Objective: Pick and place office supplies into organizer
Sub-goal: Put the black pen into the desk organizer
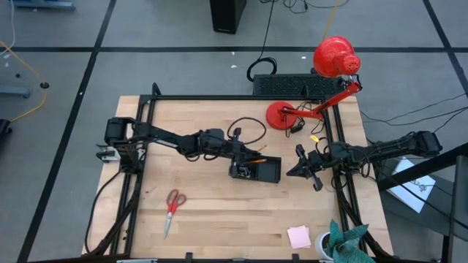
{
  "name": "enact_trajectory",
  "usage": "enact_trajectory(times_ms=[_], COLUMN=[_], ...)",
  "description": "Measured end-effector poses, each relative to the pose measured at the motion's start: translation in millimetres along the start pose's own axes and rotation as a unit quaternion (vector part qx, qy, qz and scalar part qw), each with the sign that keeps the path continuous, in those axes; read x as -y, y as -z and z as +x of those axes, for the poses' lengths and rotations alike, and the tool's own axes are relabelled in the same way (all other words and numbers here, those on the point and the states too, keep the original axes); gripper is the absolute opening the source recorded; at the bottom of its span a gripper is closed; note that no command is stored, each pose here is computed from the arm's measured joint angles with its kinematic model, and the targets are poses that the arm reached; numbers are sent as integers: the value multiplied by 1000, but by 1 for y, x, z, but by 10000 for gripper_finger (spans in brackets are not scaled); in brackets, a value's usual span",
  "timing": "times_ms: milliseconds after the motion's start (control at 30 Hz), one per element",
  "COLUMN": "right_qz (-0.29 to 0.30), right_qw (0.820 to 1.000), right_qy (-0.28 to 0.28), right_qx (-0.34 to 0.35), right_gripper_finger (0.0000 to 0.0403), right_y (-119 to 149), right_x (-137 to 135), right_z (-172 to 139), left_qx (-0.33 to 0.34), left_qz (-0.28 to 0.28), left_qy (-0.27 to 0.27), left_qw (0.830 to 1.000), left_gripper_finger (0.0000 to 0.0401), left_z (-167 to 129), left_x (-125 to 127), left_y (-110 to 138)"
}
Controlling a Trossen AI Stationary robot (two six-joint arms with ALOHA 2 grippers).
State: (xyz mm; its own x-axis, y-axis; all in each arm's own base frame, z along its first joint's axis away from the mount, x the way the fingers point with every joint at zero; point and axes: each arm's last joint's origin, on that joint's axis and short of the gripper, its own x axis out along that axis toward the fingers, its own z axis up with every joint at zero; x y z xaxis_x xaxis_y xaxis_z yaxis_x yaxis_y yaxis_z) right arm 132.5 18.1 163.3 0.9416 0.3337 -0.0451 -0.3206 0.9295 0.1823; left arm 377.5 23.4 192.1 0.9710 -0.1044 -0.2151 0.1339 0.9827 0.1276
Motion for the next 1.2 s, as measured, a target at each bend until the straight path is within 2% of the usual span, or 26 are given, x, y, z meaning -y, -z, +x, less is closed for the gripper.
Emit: enact_trajectory(times_ms=[300, 833, 967, 1200], right_qz=[-2, 10, 10, 19], right_qw=[1000, 1000, 1000, 1000], right_qy=[-2, -3, -3, -3], right_qx=[9, 11, 11, 11], right_gripper_finger=[0, 0, 0, 0], right_y=[-2, -2, -2, -2], right_x=[0, 0, 0, 0], right_z=[0, 0, 0, 0], left_qx=[-22, -30, -30, -29], left_qz=[-36, -40, -26, -30], left_qy=[-4, -6, -4, -14], left_qw=[999, 999, 999, 999], left_gripper_finger=[30, 41, 74, 163], left_z=[13, 15, 15, 15], left_x=[-3, -3, -2, -2], left_y=[31, 36, 35, 35])
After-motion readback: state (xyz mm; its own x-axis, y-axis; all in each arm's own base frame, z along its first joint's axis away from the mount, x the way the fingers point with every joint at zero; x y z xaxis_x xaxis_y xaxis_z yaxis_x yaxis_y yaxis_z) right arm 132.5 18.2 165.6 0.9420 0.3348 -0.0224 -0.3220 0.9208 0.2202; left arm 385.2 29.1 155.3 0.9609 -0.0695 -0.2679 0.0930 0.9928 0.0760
